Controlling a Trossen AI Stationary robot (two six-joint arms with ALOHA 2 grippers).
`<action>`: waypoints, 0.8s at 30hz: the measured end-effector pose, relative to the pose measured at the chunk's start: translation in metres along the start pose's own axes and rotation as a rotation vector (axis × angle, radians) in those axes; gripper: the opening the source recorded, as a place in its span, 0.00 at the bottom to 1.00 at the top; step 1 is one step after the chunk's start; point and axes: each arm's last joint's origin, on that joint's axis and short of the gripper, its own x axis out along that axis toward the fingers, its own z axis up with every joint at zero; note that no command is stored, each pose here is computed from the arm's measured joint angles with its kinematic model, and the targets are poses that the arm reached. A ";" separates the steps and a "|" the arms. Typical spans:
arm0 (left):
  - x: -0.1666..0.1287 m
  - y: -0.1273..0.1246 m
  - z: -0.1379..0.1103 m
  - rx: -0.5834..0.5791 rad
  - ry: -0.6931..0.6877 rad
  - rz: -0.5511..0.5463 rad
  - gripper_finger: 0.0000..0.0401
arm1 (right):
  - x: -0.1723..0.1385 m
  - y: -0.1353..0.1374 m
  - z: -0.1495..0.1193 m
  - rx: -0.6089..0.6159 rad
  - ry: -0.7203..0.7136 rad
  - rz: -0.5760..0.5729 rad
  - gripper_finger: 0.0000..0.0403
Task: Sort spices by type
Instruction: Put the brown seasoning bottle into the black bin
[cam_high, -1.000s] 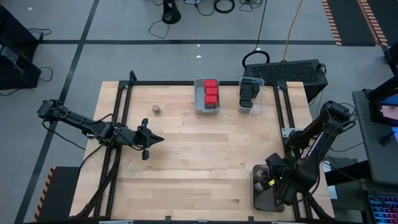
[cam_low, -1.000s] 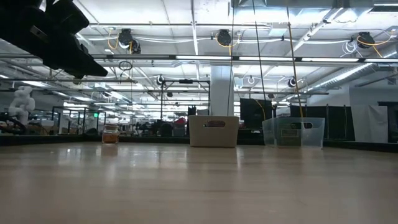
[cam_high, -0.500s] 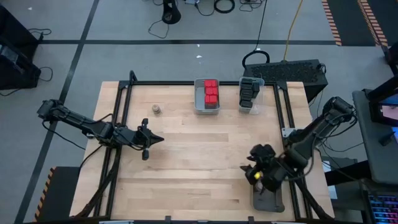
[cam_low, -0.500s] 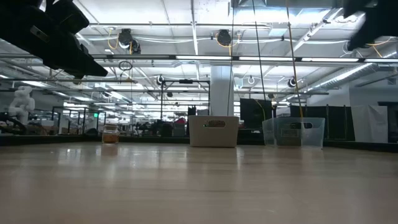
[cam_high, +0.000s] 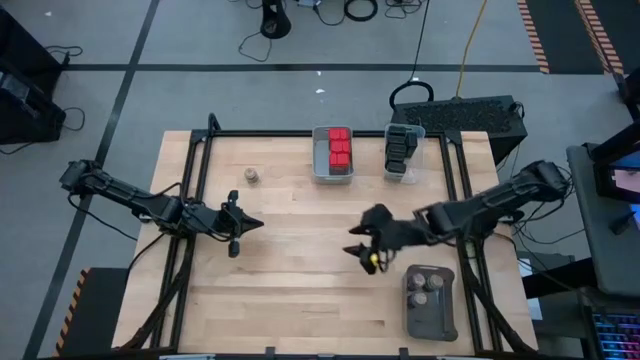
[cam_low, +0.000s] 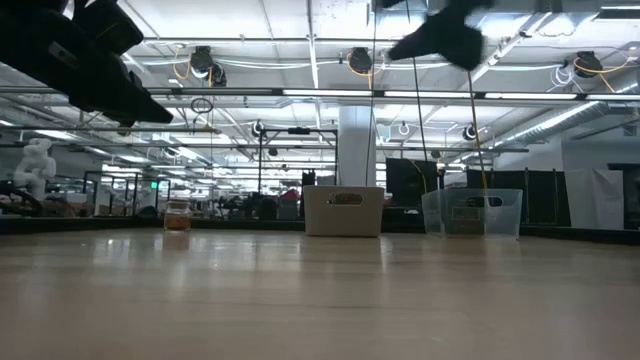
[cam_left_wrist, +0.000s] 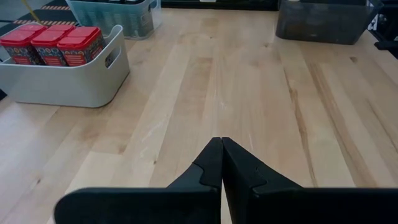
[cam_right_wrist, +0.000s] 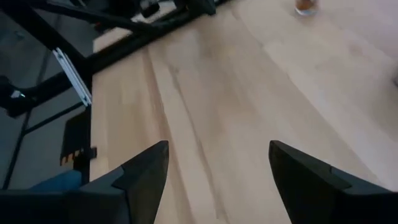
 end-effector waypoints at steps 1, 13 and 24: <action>0.000 0.000 0.000 0.001 0.003 0.001 0.02 | 0.007 -0.004 0.005 -0.006 -0.011 0.013 0.65; 0.000 0.003 -0.006 0.026 0.047 0.083 0.02 | 0.084 -0.070 0.059 -0.036 -0.206 0.011 0.65; -0.005 0.014 -0.022 -0.001 0.156 0.326 0.02 | 0.178 -0.106 0.130 -0.072 -0.140 -0.086 0.65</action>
